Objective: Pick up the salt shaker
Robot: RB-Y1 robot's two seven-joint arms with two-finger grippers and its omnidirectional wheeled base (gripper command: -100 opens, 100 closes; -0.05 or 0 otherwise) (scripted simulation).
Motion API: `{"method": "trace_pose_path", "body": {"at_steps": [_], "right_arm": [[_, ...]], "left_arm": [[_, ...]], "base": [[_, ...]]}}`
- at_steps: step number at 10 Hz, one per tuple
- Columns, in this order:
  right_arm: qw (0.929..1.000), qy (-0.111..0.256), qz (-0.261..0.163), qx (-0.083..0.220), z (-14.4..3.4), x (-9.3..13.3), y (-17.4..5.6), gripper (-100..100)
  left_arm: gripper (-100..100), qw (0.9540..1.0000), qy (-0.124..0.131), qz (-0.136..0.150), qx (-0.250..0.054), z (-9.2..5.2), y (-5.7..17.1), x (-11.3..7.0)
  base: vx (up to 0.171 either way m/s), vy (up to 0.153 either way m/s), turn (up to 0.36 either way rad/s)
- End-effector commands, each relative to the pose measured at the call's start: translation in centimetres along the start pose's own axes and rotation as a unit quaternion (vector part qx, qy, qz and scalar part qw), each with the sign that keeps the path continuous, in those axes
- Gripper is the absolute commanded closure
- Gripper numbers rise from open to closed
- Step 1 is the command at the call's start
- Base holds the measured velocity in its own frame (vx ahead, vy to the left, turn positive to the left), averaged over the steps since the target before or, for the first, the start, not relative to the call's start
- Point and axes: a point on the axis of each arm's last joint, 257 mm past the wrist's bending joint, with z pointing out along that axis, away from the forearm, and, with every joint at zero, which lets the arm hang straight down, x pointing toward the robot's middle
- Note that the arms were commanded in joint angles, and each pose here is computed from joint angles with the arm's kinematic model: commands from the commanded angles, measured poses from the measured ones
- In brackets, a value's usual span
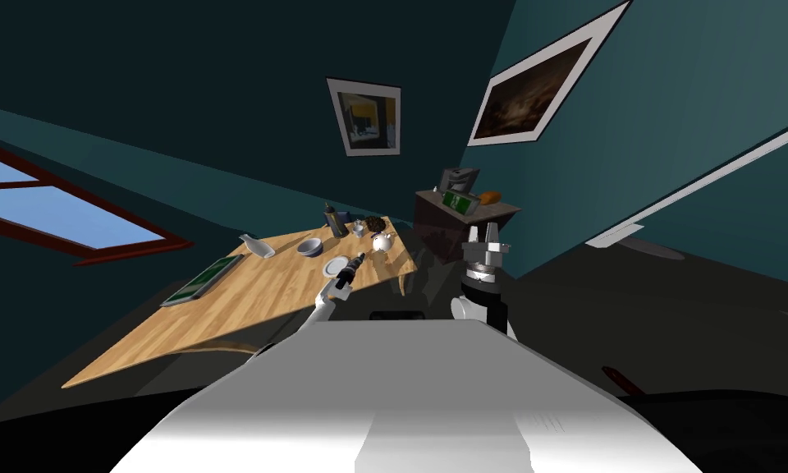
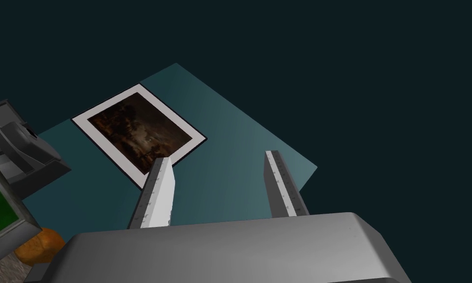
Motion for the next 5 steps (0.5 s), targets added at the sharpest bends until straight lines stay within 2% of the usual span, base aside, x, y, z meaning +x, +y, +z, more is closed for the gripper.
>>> {"method": "trace_pose_path", "body": {"at_steps": [1, 2, 3, 5], "right_arm": [[1.0000, 0.000, 0.000, 0.000, 0.0, 0.0, 0.0, 0], [1.0000, 0.000, 0.000, 0.000, 0.0, 0.0, 0.0, 0], [1.0000, 0.000, 0.000, 0.000, 0.0, 0.0, 0.0, 0], [1.0000, 0.000, 0.000, 0.000, 0.0, 0.0, 0.0, 0]], "left_arm": [[-100, 0.9997, 0.010, 0.016, -0.015, 0.8, 1.0, 0.1], [-100, 0.9995, 0.017, 0.016, -0.023, 0.6, 1.8, 0.8], [-100, 0.9989, 0.020, 0.030, -0.030, 1.3, 2.2, 0.3], [-100, 0.9983, 0.028, 0.030, -0.040, 1.1, 3.2, 1.2]], "base": [[0.016, -0.048, -0.006], [0.012, -0.045, -0.007], [0.015, -0.054, -0.007], [0.010, -0.037, 0.000]]}}
